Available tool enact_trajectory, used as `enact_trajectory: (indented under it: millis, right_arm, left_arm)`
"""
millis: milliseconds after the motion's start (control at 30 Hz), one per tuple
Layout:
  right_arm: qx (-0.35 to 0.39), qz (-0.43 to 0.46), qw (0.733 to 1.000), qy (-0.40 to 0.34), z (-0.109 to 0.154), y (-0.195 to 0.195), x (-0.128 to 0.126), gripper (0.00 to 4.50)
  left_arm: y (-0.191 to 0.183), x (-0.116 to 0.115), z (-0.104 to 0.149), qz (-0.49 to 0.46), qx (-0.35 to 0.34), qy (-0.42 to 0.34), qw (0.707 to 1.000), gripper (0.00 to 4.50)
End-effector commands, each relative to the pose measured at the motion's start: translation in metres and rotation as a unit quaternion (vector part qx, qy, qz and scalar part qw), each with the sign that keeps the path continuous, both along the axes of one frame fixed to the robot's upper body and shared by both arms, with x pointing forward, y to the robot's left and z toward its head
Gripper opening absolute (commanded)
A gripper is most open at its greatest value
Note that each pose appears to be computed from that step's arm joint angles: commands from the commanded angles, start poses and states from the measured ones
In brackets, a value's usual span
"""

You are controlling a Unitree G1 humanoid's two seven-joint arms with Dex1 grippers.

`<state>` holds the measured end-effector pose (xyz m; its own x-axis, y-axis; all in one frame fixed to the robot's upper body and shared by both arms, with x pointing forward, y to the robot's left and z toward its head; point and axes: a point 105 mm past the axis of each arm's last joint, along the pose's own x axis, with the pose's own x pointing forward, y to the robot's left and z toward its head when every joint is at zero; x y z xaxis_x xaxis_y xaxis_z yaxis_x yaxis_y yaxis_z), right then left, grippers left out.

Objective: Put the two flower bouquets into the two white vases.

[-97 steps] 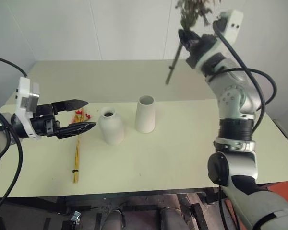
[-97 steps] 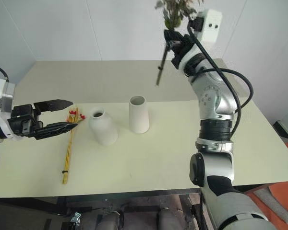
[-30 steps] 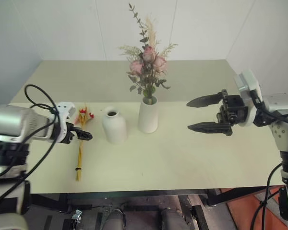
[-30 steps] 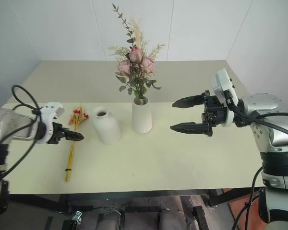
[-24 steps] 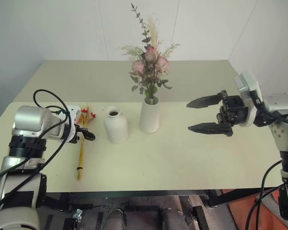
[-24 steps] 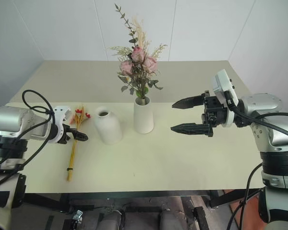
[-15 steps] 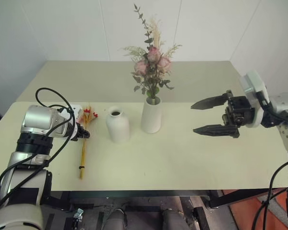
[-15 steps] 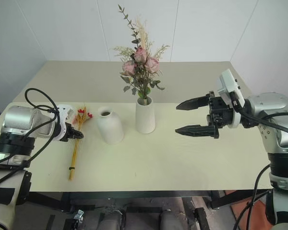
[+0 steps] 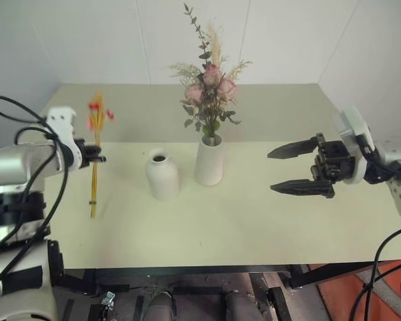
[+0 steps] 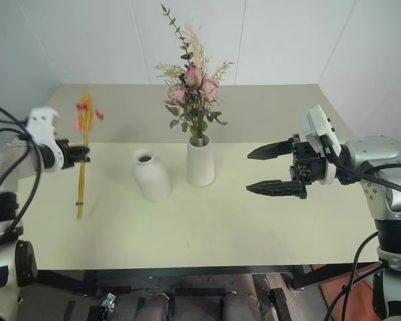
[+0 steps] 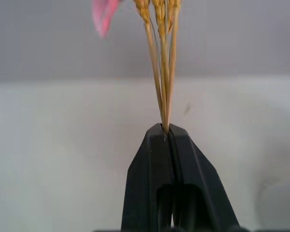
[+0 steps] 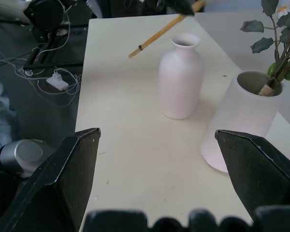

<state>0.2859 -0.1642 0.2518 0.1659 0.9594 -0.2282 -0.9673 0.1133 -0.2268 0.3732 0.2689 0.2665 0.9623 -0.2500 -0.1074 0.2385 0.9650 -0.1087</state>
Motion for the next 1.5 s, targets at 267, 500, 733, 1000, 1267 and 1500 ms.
enact_trajectory:
  millis: [267,500,733,1000,1267,1500]
  right_arm:
    - [0.015,-0.011,0.999,-0.026,0.007,-0.003,-0.002,4.50]
    - [0.019,-0.014,0.999,-0.027,0.005,-0.001,-0.005,4.50]
    - [0.023,-0.021,0.999,-0.026,0.004,0.000,-0.009,4.50]
    - [0.025,-0.030,0.999,-0.023,0.001,-0.001,-0.013,4.50]
    - [0.028,-0.033,0.999,-0.023,-0.001,-0.001,-0.014,4.50]
    - [0.034,-0.037,0.998,-0.025,0.001,-0.002,-0.015,4.50]
  left_arm:
    - [-0.042,-0.063,0.085,-0.321,-0.074,-0.234,0.915,0.01]
    - [-0.061,-0.047,0.109,-0.394,-0.093,-0.274,0.873,0.01]
    - [-0.083,-0.021,0.098,-0.429,-0.104,-0.263,0.858,0.01]
    - [-0.091,-0.015,0.105,-0.455,-0.107,-0.258,0.846,0.01]
    - [-0.087,-0.015,0.114,-0.464,-0.103,-0.249,0.844,0.01]
    - [-0.100,-0.009,0.106,-0.471,-0.101,-0.261,0.836,0.01]
